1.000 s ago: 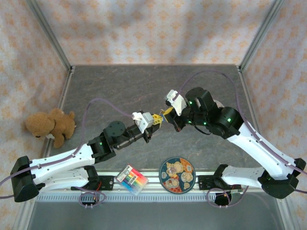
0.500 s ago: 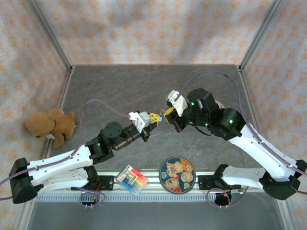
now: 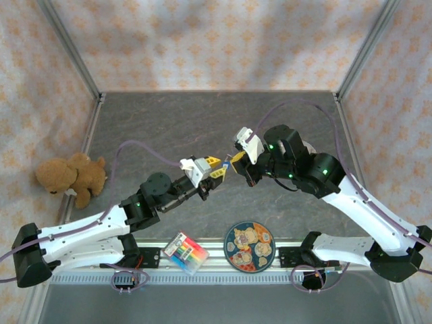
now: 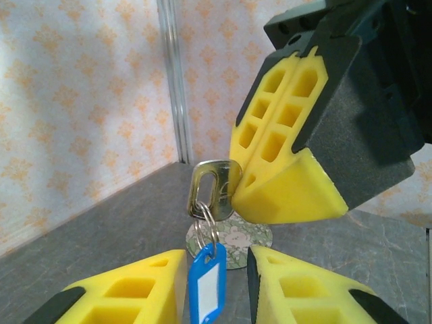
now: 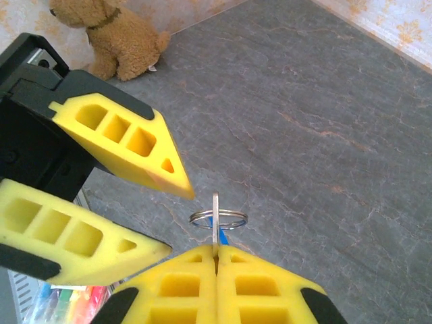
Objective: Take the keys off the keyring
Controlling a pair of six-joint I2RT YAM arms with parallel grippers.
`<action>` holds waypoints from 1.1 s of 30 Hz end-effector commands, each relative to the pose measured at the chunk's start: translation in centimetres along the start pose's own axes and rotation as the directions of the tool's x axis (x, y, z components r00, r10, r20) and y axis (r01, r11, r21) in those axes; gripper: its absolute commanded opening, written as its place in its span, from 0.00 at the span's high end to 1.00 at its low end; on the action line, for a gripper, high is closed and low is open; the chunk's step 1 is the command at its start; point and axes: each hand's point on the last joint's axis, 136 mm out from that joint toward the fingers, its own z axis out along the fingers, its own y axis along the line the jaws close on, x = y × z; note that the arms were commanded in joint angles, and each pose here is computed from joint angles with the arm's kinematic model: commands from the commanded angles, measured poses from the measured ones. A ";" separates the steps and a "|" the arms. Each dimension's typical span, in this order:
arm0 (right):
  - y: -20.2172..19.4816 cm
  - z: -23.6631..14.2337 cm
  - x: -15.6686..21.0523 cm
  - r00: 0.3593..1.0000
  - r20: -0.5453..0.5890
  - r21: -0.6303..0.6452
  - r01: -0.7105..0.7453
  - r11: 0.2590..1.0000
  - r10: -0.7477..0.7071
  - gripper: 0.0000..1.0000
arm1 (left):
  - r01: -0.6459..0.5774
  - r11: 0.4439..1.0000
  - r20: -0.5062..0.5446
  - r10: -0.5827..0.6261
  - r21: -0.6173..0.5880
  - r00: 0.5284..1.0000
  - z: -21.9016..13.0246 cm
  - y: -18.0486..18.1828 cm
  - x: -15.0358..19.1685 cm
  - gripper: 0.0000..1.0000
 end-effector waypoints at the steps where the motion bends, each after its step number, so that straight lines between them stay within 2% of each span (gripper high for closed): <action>1: 0.5 -0.6 -0.7 0.999 0.047 -0.018 0.000 1.000 0.001 1.00 | -0.009 1.000 0.053 0.008 0.029 0.999 0.3 -0.7 -1.9 0.68; 9: 0.5 -0.5 -0.4 0.999 0.041 -0.014 0.000 1.000 0.001 1.00 | -0.008 0.999 0.054 0.005 0.049 0.999 0.9 -1.1 -2.2 0.77; 17: 0.4 -0.4 -0.2 0.999 0.036 -0.014 -0.001 1.000 0.002 1.00 | -0.001 0.999 0.061 -0.002 0.047 0.998 1.1 -1.1 -2.5 0.75; 27: 0.5 -0.6 -0.4 0.999 0.042 -0.014 -0.001 1.000 0.002 1.00 | 0.003 1.000 0.054 -0.005 0.031 0.999 1.2 -0.8 -2.6 0.92; 29: 0.5 -0.7 -0.4 0.999 0.046 -0.013 -0.002 1.000 0.003 1.00 | 0.002 1.000 0.050 -0.003 0.021 0.999 1.2 -0.6 -2.5 0.99; 33: 0.4 -1.0 -0.5 0.999 0.050 -0.005 -0.002 1.000 0.002 1.00 | 0.003 1.000 0.050 -0.004 0.011 0.999 1.1 -0.4 -2.4 1.00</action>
